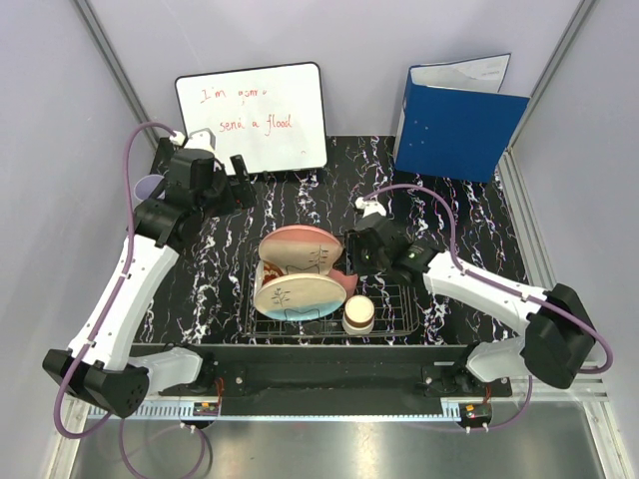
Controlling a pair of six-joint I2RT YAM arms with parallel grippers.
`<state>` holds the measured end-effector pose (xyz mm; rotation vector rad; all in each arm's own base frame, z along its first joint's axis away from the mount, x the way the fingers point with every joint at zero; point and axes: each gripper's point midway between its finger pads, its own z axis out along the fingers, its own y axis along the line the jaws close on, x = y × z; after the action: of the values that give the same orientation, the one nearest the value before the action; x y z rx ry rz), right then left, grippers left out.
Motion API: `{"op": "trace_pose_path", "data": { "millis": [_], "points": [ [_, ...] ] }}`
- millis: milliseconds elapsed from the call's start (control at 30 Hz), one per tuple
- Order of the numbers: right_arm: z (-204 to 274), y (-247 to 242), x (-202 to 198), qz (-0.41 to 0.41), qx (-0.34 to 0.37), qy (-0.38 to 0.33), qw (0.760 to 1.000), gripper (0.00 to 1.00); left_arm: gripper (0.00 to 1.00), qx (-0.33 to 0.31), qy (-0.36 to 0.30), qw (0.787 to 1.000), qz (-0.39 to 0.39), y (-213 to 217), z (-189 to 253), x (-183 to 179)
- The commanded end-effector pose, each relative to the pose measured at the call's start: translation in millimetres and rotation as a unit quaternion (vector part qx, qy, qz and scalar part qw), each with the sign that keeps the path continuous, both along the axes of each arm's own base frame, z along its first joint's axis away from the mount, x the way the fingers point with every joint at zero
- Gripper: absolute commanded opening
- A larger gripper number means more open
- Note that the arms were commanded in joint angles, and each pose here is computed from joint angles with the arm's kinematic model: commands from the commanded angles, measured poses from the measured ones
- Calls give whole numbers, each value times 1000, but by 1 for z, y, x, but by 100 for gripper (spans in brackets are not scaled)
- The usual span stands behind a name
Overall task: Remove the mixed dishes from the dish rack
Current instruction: Pick up the cup from the dish rack.
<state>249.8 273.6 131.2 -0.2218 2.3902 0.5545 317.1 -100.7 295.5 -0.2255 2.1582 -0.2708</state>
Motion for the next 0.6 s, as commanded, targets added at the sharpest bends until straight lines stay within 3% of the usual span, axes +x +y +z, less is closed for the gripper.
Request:
{"op": "trace_pose_path", "data": {
  "millis": [0, 100, 133, 167, 433, 567],
  "points": [
    [4, -11, -1, -19, -14, -11, 1000, 27, 94, -7, -30, 1000, -3, -2, 13, 6],
    [16, -16, -1, -25, -11, -24, 999, 12, 94, -6, -32, 999, -3, -2, 14, 7],
    [17, -18, -2, -25, -14, -23, 999, 2, 94, -6, -32, 999, -4, -2, 15, 7],
    [23, -19, -3, -25, -10, -28, 999, 0, 94, -7, -34, 999, -4, -2, 16, 7],
    [70, -35, -7, -35, 0, -64, 997, 0, 94, -8, -36, 999, -2, -3, 17, 8],
    [149, -56, -3, -55, 30, -152, 986, 0, 94, -15, -48, 999, -1, -3, 27, 9]
  ]
}}
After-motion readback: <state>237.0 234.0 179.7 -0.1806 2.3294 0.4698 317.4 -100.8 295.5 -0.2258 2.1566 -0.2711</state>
